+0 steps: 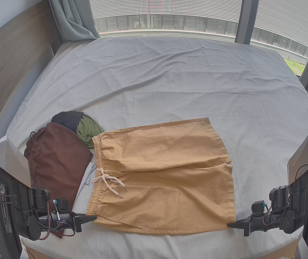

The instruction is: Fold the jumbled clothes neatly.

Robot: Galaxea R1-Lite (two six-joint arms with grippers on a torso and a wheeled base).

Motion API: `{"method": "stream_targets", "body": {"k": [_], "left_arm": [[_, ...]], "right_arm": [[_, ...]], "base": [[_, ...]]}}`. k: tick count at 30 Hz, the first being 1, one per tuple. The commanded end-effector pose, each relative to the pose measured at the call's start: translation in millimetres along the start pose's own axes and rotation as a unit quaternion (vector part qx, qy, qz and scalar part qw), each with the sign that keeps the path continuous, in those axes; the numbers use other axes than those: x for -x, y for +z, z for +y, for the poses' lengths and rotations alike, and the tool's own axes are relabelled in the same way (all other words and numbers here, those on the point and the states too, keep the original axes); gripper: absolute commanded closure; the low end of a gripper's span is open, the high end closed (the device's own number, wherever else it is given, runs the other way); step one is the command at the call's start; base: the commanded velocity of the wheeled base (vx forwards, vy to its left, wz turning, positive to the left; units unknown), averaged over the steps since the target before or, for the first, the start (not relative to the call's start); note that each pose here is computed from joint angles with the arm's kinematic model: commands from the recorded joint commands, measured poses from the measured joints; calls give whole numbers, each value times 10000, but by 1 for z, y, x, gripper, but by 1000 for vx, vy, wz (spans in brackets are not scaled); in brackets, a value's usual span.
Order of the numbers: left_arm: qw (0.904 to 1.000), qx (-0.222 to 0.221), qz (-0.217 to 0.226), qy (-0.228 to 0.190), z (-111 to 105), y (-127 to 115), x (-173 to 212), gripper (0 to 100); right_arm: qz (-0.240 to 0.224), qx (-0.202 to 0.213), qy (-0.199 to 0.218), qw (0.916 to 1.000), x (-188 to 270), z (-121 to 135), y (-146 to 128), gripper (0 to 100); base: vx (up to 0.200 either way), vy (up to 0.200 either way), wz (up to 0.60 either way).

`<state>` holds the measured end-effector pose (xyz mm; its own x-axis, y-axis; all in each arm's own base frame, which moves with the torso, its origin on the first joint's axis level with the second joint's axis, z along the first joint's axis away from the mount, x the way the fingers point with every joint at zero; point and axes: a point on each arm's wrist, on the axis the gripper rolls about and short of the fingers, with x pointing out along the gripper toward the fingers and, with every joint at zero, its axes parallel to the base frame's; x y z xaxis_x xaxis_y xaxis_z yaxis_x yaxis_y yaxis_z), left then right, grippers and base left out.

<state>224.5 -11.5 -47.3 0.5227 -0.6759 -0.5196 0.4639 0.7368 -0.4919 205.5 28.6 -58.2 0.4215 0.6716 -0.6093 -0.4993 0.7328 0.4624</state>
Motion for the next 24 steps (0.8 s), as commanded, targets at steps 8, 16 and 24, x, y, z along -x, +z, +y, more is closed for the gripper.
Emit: {"method": "stream_targets", "body": {"k": [8,16,24], "left_arm": [[10000,-48,44,19,5,-5,1,100],[9996,-199,-113,-153,-1,5,3,100],[9981,-313,-421,-312,-16,24,10,100]], "right_arm": [[90,19,126,9999,3,3,-3,100],[-142,200,312,9992,6,6,5,100],[-533,528,354,9965,10,9,23,100]], "base": [[0,0,0],[0,0,0],[0,0,0]]}}
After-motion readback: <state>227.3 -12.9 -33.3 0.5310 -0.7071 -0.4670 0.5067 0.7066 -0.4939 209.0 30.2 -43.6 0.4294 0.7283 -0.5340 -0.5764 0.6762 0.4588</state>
